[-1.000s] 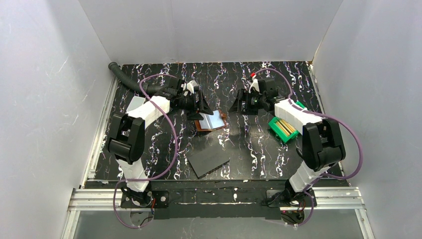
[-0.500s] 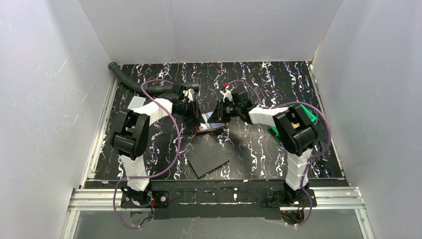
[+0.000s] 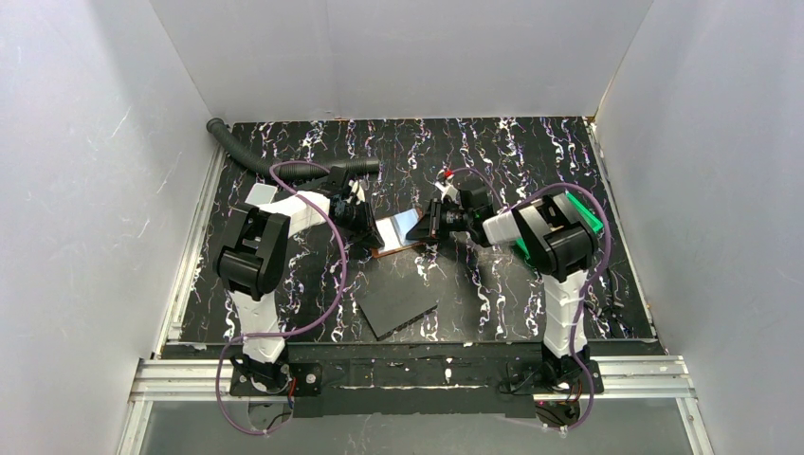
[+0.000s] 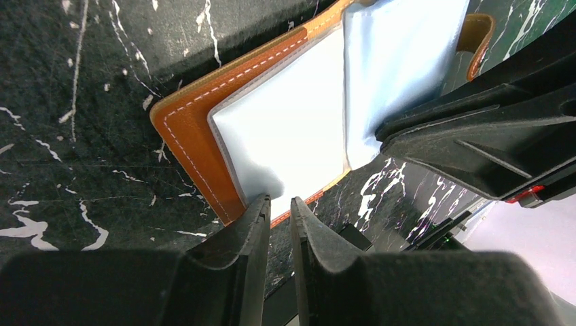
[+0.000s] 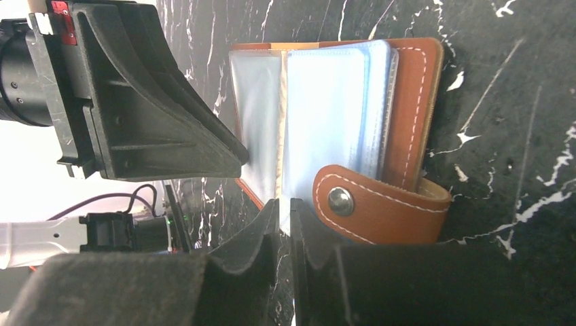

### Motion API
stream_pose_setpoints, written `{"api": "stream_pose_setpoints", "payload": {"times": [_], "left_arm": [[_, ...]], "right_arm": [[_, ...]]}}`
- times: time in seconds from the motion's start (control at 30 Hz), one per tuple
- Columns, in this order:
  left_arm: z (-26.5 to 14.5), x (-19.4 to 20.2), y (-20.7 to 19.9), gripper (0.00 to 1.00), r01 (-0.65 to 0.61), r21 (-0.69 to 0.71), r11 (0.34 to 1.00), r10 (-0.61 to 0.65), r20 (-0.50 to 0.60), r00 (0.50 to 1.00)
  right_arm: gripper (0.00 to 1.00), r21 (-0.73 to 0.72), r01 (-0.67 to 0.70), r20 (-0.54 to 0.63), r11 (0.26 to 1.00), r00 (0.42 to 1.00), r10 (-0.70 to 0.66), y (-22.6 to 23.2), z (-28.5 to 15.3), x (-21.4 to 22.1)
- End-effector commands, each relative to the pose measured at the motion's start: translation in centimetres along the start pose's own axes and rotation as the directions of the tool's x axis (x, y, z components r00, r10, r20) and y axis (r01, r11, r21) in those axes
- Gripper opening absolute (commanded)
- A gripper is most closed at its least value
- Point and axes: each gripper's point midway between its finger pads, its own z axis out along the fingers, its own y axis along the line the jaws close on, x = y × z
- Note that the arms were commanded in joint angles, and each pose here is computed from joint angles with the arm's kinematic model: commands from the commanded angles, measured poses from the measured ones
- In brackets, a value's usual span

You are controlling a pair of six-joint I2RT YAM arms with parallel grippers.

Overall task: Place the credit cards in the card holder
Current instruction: Open the card holder at the center of the board.

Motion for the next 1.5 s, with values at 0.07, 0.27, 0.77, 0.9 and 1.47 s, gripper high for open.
{"api": "stream_pose_setpoints", "payload": {"times": [0.07, 0.27, 0.77, 0.9, 1.47], "left_arm": [[0.7, 1.9, 4.3, 0.18, 0.012, -0.170, 0.985, -0.019, -0.038, 0.999], [0.6, 1.6, 2.9, 0.19, 0.010, -0.114, 0.993, -0.014, -0.037, 0.999], [1.0, 1.8, 2.9, 0.20, 0.010, -0.098, 0.995, -0.015, -0.049, 0.999], [1.0, 1.9, 2.8, 0.21, 0.011, -0.094, 0.996, -0.015, -0.050, 0.999], [0.9, 1.7, 2.4, 0.22, 0.011, -0.077, 0.997, -0.015, -0.051, 0.999]], "right_arm": [[0.24, 0.094, 0.054, 0.040, 0.994, 0.998, -0.058, 1.2, -1.2, -3.1], [0.34, -0.042, 0.111, 0.066, 0.993, 0.992, -0.108, 7.9, 0.2, -6.2], [0.69, 0.250, 0.137, 0.024, 0.959, 0.989, -0.148, 1.8, -4.4, -5.2], [0.69, 0.262, 0.126, 0.002, 0.957, 0.991, -0.131, 0.9, -4.6, -3.8], [0.55, 0.226, 0.144, 0.015, 0.964, 0.988, -0.151, 3.9, -5.6, -2.0]]}}
